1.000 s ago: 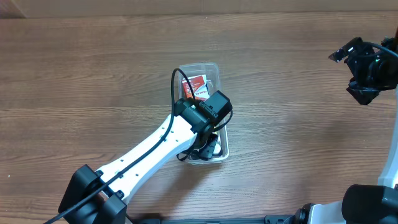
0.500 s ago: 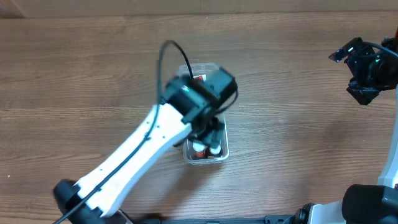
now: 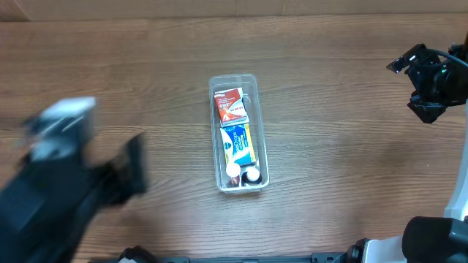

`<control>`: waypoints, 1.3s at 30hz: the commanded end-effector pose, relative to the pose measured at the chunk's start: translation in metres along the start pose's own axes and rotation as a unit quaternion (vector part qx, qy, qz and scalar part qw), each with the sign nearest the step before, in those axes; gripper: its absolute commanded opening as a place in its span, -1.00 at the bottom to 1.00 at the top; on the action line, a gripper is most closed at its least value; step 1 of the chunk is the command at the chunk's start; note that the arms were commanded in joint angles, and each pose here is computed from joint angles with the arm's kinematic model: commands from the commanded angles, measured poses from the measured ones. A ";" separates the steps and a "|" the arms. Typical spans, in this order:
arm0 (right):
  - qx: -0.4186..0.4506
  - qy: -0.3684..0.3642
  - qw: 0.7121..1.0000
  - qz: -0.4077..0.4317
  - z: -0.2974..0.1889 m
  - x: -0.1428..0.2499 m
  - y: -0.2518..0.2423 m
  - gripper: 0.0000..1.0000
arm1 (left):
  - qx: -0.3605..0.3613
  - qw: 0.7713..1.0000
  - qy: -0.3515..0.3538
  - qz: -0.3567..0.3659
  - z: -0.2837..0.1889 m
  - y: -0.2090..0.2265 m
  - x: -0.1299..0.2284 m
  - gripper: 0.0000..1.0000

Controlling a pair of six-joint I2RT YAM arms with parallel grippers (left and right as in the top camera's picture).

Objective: Pack container

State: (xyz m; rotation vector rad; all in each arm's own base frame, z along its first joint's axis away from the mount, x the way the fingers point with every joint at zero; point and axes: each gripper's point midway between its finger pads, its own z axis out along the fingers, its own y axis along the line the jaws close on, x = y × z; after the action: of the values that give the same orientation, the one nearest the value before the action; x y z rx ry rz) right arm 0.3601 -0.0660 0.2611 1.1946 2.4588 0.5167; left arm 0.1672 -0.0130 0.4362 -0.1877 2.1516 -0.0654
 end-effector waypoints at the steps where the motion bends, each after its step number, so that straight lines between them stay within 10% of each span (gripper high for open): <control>1: -0.007 -0.006 1.000 -0.004 -0.004 -0.001 0.003 1.00 | -0.115 0.986 -0.075 -0.091 -0.013 0.066 0.012 1.00; 17: -0.007 -0.006 1.000 -0.004 -0.004 -0.001 0.003 1.00 | -0.123 0.992 0.014 0.019 0.122 0.008 0.090 1.00; 39: -0.007 -0.006 1.000 -0.004 -0.004 -0.001 0.003 1.00 | -0.053 0.991 0.022 0.119 0.110 0.015 0.088 1.00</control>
State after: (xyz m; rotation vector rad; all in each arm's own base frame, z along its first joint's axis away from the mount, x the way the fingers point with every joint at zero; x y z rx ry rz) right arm 0.3599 -0.0658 0.2610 1.1953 2.4598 0.5169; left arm 0.2117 -0.0125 0.2992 -0.1474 2.1951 0.2178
